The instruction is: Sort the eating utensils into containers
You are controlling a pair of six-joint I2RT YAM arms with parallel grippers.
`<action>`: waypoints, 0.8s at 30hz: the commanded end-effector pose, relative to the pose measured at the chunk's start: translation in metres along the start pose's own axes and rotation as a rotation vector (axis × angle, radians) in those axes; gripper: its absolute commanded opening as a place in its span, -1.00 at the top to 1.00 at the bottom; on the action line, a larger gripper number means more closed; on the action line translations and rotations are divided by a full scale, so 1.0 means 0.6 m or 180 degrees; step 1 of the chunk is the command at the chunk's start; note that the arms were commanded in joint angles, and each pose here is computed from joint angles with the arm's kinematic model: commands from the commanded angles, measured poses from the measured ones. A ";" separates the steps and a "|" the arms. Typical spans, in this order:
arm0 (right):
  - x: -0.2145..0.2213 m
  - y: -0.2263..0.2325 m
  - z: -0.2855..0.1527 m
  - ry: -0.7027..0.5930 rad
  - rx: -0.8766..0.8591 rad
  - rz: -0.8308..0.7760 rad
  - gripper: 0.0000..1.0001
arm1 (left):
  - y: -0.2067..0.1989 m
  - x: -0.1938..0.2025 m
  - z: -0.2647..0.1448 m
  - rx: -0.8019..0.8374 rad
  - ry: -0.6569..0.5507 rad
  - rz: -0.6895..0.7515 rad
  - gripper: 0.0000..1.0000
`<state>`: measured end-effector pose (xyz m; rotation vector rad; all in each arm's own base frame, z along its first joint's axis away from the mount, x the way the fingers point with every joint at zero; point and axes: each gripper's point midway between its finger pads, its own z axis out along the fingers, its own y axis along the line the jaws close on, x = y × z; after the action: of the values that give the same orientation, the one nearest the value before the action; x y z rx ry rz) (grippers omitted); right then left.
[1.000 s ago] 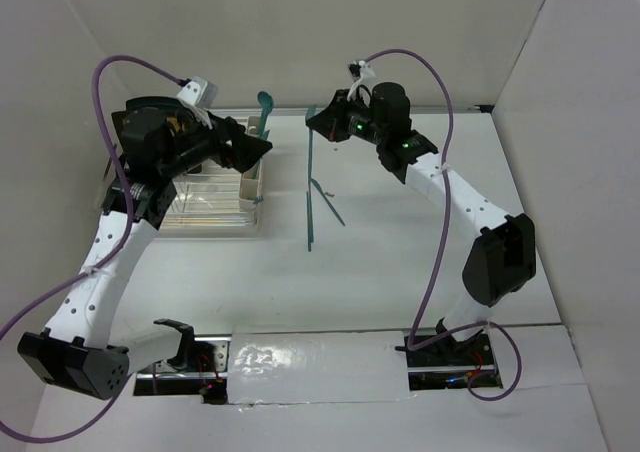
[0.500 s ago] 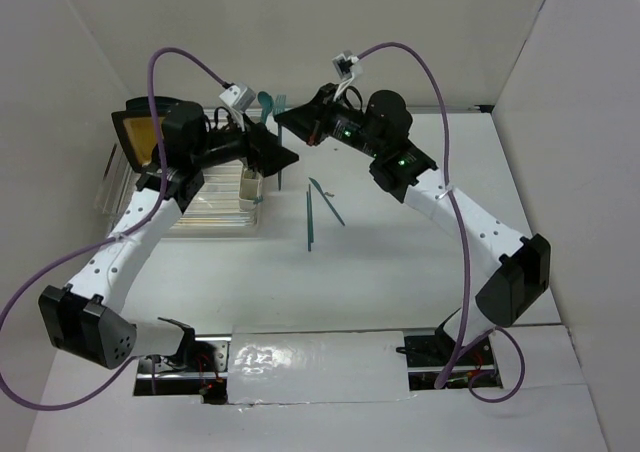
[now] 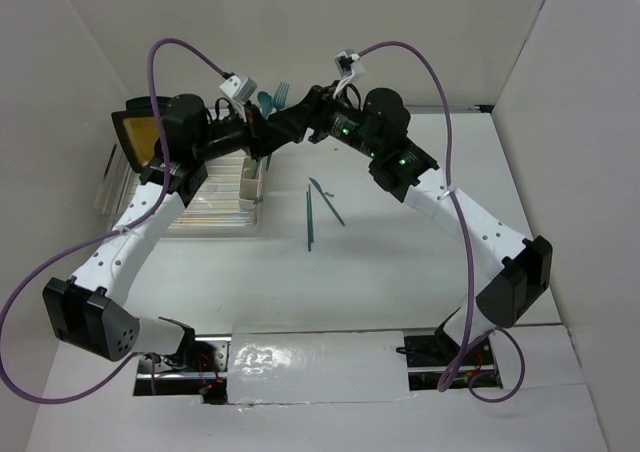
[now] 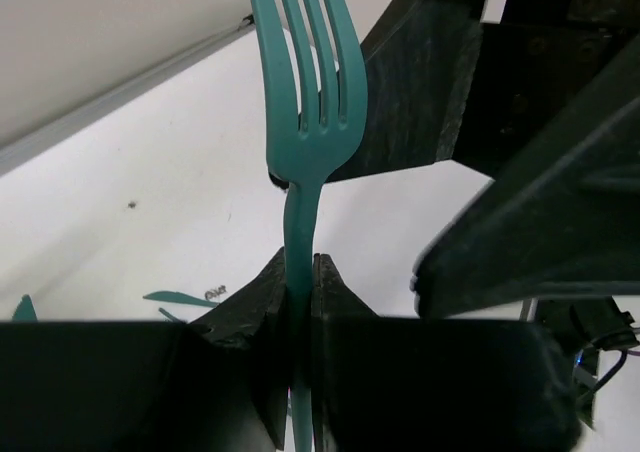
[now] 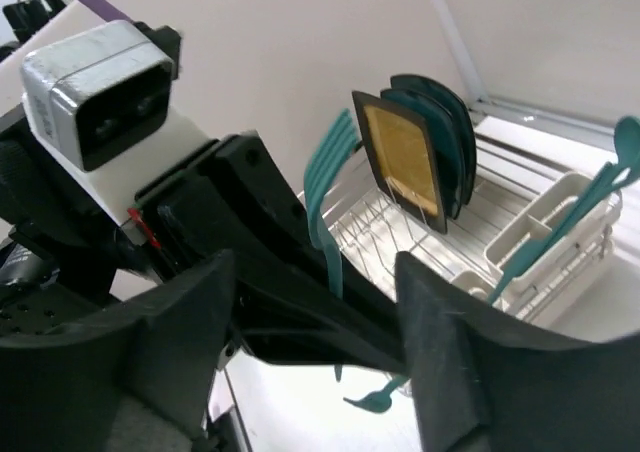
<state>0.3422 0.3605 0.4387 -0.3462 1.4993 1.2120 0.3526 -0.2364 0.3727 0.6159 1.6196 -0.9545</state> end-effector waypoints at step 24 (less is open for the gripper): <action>0.069 -0.268 -0.219 0.0246 0.2216 0.0362 -1.00 | 0.084 0.088 -0.060 0.0351 -0.0622 0.1260 1.00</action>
<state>0.3735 0.2034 0.3387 0.1523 1.8303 0.7486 0.3666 -0.1758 0.2670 0.7430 1.4537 -0.8428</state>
